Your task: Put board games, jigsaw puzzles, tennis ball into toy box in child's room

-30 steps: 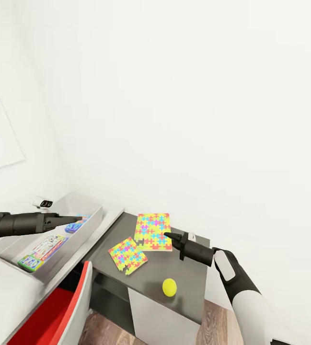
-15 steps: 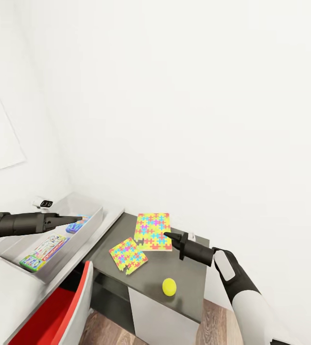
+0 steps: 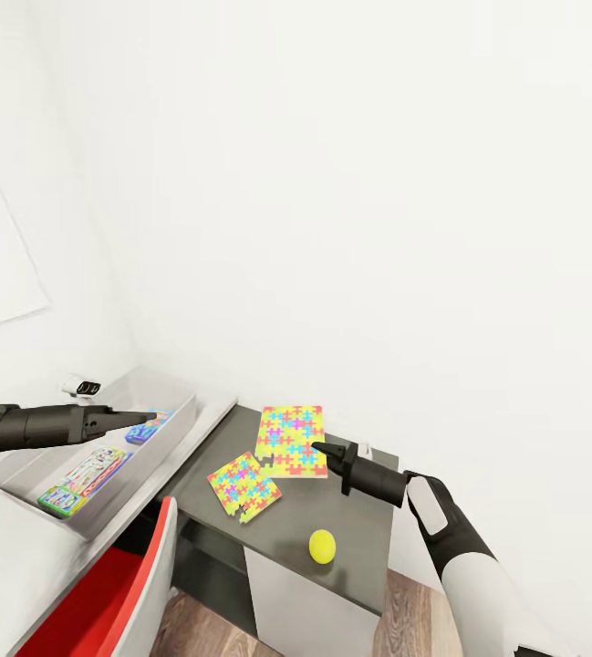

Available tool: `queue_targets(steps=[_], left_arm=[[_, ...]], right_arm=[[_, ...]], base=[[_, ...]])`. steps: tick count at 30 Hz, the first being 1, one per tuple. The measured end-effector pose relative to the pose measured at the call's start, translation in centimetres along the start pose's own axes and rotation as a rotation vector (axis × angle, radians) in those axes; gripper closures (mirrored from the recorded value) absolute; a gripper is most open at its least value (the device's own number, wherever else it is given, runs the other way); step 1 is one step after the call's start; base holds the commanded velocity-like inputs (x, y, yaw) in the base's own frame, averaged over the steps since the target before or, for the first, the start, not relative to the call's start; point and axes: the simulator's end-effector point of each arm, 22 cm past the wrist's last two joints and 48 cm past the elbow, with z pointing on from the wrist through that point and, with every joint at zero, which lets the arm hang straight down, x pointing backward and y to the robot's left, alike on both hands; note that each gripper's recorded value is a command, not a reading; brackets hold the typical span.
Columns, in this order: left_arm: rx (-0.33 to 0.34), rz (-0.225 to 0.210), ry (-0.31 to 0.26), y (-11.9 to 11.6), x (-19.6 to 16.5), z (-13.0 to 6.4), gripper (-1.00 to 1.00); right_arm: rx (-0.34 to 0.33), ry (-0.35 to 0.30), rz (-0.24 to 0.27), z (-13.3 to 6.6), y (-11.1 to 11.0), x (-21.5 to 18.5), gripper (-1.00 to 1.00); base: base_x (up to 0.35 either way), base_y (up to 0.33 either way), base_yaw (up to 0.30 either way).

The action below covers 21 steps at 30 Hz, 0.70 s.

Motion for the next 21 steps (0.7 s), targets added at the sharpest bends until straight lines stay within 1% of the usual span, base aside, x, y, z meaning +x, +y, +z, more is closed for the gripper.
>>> queue_targets(steps=[16,21], left_arm=[[0.001,0.001,0.000,-0.03,-0.01,0.01,-1.00],[0.001,0.001,-0.001,-0.05,-0.02,0.01,-1.00]], right_arm=[[0.000,0.000,-0.001,0.08,0.01,0.03,1.00],[0.011,-0.004,-0.015,0.20,-0.23,0.01,1.00]], base=[[0.000,0.000,0.000],[0.000,0.000,0.000]])
